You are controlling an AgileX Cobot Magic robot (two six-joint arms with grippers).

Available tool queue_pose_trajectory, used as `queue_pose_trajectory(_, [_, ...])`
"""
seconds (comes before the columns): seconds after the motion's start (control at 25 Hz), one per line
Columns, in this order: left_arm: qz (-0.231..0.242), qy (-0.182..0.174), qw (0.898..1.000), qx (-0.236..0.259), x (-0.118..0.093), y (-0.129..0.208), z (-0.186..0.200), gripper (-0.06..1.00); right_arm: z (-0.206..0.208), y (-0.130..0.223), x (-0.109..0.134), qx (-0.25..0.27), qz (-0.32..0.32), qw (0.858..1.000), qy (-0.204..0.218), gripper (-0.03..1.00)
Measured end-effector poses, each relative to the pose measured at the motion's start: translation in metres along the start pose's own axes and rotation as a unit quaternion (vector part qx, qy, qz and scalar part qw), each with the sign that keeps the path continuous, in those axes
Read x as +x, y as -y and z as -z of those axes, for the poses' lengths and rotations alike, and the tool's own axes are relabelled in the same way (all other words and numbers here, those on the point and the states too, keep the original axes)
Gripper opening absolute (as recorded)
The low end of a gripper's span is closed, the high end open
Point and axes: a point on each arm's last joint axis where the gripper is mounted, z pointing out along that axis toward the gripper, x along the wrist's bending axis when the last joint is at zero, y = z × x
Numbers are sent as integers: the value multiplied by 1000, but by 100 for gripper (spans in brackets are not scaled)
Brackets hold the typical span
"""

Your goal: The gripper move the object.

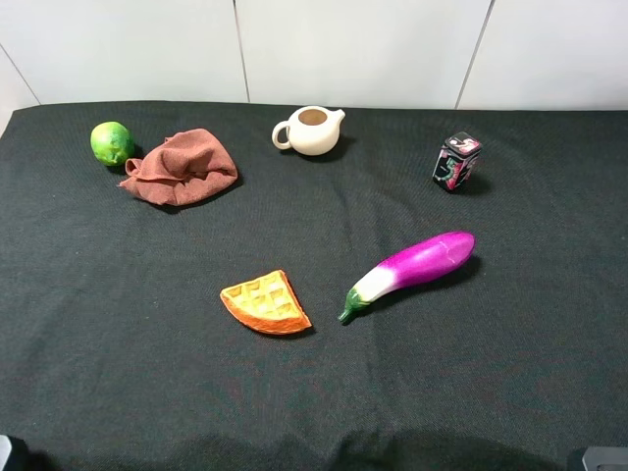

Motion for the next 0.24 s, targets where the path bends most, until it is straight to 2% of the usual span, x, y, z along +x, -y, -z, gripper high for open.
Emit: queue_pose_trajectory(0.24, [0,0,1000,0,0,0,0,99,0,0,0,0,0,1000,0,69])
